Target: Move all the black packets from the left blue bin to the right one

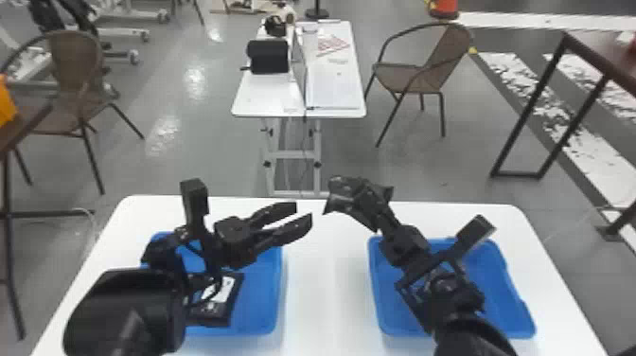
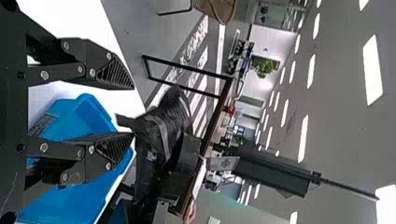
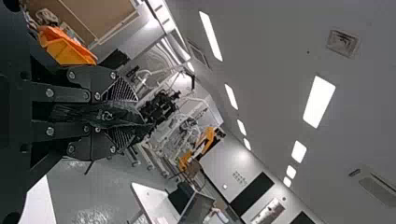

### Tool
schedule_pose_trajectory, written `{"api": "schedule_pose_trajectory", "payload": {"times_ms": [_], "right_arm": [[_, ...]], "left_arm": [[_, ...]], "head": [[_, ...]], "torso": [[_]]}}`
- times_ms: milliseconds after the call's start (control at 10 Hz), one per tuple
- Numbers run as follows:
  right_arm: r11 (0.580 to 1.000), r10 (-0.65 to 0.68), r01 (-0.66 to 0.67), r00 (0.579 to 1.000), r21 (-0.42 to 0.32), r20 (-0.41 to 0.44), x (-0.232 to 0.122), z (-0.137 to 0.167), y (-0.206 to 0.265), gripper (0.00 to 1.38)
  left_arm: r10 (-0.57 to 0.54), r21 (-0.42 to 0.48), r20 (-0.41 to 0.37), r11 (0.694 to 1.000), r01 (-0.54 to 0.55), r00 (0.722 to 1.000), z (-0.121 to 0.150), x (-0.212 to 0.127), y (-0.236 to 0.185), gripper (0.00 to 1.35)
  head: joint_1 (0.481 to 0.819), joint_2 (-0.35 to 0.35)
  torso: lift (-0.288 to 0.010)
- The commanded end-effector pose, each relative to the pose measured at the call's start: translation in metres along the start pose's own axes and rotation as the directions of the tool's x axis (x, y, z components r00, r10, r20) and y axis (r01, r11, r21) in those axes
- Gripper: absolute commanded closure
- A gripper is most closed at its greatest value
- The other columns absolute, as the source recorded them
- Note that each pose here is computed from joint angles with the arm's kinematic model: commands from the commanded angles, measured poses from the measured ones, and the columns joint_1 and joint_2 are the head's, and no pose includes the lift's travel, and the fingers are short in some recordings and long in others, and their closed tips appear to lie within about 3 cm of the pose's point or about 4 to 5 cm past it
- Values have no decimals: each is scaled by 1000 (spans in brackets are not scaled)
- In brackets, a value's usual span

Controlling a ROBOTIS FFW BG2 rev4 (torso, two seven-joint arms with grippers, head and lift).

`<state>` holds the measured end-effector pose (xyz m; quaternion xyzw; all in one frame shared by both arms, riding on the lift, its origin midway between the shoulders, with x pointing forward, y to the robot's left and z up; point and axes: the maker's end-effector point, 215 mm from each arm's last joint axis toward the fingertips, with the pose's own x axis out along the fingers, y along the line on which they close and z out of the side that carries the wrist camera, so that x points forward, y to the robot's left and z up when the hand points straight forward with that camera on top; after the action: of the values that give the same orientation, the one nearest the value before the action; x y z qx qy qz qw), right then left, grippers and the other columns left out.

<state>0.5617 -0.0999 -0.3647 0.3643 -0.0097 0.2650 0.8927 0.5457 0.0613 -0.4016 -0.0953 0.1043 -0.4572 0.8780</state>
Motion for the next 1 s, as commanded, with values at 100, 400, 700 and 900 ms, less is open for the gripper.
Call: {"api": "schedule_pose_trajectory", "payload": {"times_ms": [100,400,700,900], "right_arm": [[987,-155,154,988,-53,-10,-46,23,-87,1280],[954,-298,294,948,-52,-113,-102,2,-164,1279],[896,-444,440,880,-67,-169,-143,-10,-228,877],[832,-545,533,837,-154,-43,-159,29,-246,50]], "left_arm": [[111,-45,57,993,-109,992,7,-48,27,134],[264,-53,205,965,-258,943,49,-99,45,140],[369,-93,237,930,-357,899,46,-124,56,140],[401,-80,201,916,-393,894,31,-137,63,140]], "head": [[695,-41],[695,-74],[695,-72],[695,-108]], "torso": [[0],[0],[0],[0]]}}
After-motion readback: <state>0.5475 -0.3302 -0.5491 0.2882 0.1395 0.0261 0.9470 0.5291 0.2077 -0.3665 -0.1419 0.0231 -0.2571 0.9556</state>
